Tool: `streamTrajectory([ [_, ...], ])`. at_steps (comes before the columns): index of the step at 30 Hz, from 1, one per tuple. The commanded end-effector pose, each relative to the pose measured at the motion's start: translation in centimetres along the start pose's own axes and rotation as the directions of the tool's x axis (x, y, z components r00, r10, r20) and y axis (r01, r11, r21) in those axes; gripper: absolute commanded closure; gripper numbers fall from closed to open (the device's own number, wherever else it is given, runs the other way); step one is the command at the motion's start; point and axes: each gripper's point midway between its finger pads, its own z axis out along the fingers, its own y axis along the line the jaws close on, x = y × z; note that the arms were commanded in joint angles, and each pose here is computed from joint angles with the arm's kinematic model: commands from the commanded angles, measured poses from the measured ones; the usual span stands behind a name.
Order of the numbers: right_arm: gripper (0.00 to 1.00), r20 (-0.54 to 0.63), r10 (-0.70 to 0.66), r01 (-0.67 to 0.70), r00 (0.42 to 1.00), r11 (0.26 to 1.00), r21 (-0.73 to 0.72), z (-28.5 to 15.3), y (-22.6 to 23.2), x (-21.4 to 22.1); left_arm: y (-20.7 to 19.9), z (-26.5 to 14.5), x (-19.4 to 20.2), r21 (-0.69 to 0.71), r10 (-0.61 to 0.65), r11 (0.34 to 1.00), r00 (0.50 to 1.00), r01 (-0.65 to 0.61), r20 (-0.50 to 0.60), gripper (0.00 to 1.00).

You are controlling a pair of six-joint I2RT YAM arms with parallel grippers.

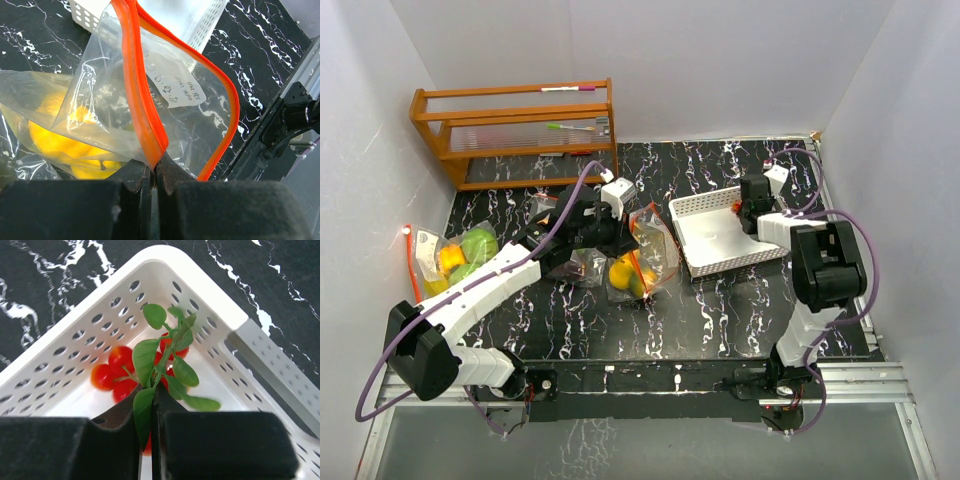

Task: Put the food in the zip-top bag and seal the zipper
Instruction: Pick up the fake fruit from the bin, then place the fake fruit in the zipper food storage bag.

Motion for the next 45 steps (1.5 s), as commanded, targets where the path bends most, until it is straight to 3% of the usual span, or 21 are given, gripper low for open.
streamTrajectory([
  [1,0.92,0.075,0.050,-0.038,0.996,0.988,-0.151,-4.2,1.7,-4.3,0.0,-0.2,-0.3,0.010,0.009,1.000,1.000,-0.009,0.009,1.00],
  [6,0.92,0.098,0.028,0.012,0.995,0.924,-0.381,-10.7,3.4,-6.3,0.3,-0.2,-0.3,0.003,0.005,1.000,1.000,-0.005,0.006,1.00],
  [12,0.92,0.182,0.009,0.106,0.983,0.783,-0.613,-19.8,4.5,-8.6,0.2,0.1,-0.3,0.017,-0.009,1.000,1.000,0.009,0.006,1.00],
  [14,0.92,0.209,0.001,0.146,0.978,0.711,-0.687,-23.0,5.1,-9.2,0.2,0.3,-0.1,0.025,-0.016,1.000,1.000,0.015,0.003,1.00],
  [19,0.92,0.291,-0.021,0.270,0.956,0.444,-0.855,-31.6,6.6,-9.9,0.3,0.7,0.1,0.031,-0.026,0.999,1.000,0.026,-0.008,1.00],
  [24,0.92,0.290,-0.031,0.291,0.956,0.191,-0.937,-37.0,7.5,-8.4,0.0,0.7,-0.2,0.045,-0.026,0.999,1.000,0.026,-0.011,1.00],
  [32,0.92,0.292,-0.036,0.293,0.956,0.019,-0.956,-41.0,8.1,-7.1,-0.2,0.9,-0.1,0.059,-0.035,0.998,0.999,0.036,-0.015,1.00],
  [40,0.92,0.266,-0.118,0.259,0.957,-0.065,-0.964,-43.1,11.9,-3.0,-0.7,0.9,-0.8,0.079,-0.045,0.996,0.999,0.045,-0.001,1.00],
  [45,0.92,0.245,-0.139,0.262,0.960,0.117,-0.958,-39.6,13.9,-1.7,-1.1,0.6,-1.2,0.095,-0.049,0.994,0.999,0.048,0.005,1.00],
])
